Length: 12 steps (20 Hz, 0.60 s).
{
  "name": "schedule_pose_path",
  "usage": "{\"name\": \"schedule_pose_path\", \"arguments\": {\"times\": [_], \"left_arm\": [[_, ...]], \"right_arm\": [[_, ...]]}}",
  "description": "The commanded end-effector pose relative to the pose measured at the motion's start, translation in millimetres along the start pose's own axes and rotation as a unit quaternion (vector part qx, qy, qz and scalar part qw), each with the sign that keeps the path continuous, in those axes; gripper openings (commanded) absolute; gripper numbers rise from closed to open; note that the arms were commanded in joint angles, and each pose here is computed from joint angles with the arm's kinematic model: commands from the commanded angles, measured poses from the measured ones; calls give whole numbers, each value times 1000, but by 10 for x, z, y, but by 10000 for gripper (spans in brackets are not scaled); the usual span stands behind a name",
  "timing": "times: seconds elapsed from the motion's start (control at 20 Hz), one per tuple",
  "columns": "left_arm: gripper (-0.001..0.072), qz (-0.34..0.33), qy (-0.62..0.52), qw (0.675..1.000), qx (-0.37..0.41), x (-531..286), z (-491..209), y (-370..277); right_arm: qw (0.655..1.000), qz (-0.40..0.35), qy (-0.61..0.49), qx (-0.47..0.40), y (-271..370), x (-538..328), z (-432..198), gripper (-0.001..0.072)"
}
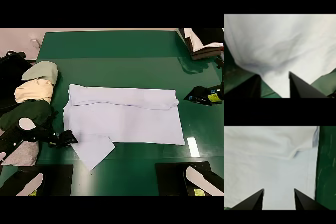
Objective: Fold the shirts.
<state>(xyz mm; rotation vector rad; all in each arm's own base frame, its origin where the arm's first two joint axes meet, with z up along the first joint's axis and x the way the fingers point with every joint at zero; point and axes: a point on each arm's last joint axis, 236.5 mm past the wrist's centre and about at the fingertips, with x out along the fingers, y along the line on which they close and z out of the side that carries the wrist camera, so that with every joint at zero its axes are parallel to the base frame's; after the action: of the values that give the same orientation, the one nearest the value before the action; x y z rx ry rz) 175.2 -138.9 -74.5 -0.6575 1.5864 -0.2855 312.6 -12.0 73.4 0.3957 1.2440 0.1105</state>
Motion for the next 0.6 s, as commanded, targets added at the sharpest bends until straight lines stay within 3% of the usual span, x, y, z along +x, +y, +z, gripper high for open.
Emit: {"name": "schedule_pose_path", "arguments": {"times": [0.0,0.05,0.25,0.35,0.55], "left_arm": [[139,-22,-14,1000,17,12,53,-94],[23,-23,-18,999,21,9,73,-99],[22,-23,-5,998,56,-56,36,-155],[22,-25,5,997,70,-66,-11,-170],[22,-25,2,997,76,-67,5,-170]], "right_arm": [[1000,-3,13,0,-20,-5,-67,427],[1000,-3,20,5,-40,-1,-107,427],[990,-75,100,69,-690,159,-782,430],[972,-116,155,137,-1098,234,-1309,502],[933,-40,237,269,-1103,680,-2021,511]]}}
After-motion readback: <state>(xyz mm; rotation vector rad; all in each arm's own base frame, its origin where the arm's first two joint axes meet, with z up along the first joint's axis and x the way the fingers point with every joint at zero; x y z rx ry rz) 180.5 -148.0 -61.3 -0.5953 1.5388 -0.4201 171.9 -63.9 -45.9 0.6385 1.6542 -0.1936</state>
